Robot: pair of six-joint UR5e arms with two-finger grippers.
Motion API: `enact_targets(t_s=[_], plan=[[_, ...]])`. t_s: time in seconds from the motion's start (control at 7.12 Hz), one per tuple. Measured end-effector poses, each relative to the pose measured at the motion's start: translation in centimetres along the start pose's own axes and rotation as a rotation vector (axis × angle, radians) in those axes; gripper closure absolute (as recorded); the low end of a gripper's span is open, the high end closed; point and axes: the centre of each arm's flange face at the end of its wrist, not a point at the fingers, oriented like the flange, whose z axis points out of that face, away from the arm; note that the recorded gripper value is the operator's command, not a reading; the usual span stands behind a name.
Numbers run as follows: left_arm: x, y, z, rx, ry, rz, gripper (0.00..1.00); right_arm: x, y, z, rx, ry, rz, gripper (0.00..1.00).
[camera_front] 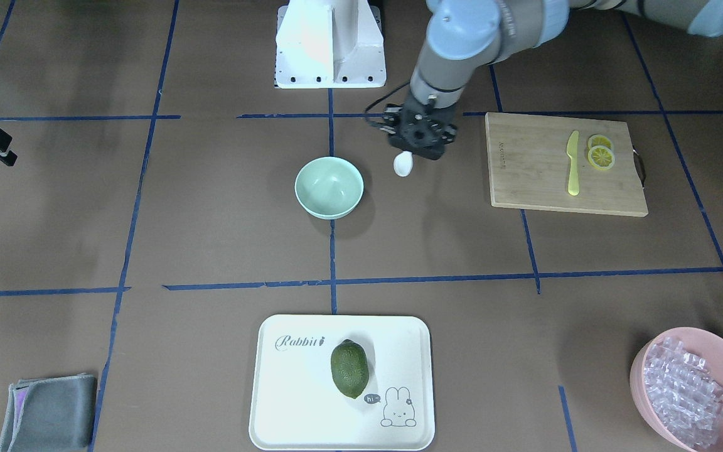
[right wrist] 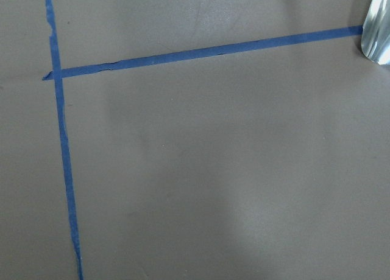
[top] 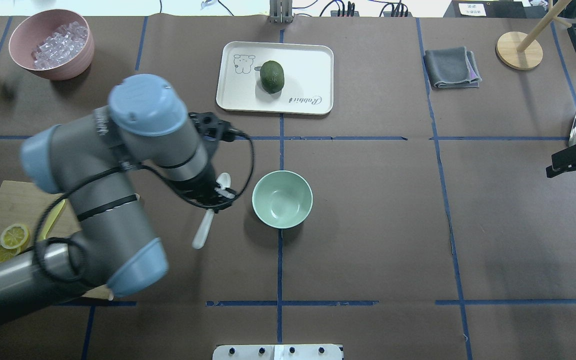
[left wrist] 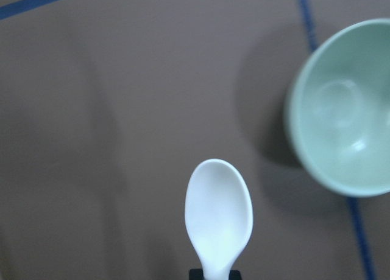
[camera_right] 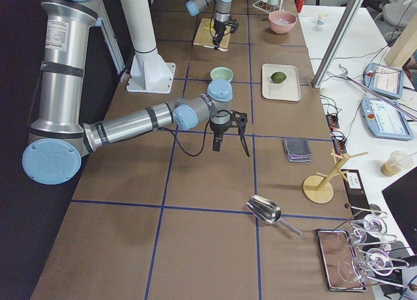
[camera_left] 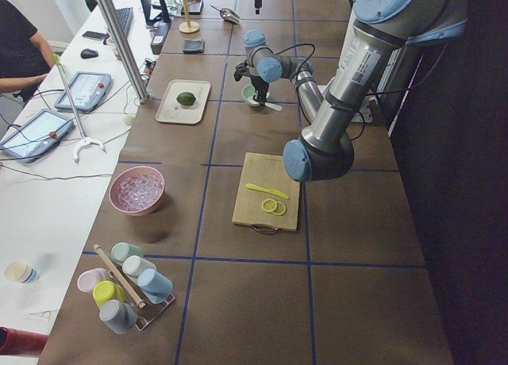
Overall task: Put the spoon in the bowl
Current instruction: 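Carry the white spoon with the left gripper over the green bowl, then lower the spoon into the bowl and open the left gripper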
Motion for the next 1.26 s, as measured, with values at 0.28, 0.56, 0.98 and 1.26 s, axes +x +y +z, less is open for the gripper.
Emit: enact_targets(t_s=[0.28, 0.56, 0.98, 1.26], plan=[[5.0, -4.4, 1.6, -0.018, -0.004, -0.004, 0.96, -0.1, 0.0, -0.1, 0.003, -0.002, -0.001, 0.0], [6.8, -6.8, 2.7, -0.026, -0.011, -0.022, 0.79, -0.1, -0.1, -0.1, 0.003, -0.002, 0.0, 0.0], [7.0, -7.6, 4.1, -0.031, -0.014, -0.029, 0.19, 0.0, -0.1, 0.1, 0.001, 0.0, 0.001, 0.0], [7.1, -7.7, 4.1, -0.028, -0.012, -0.03, 0.16, 0.1, -0.2, 0.3, -0.001, 0.001, 0.002, 0.0]])
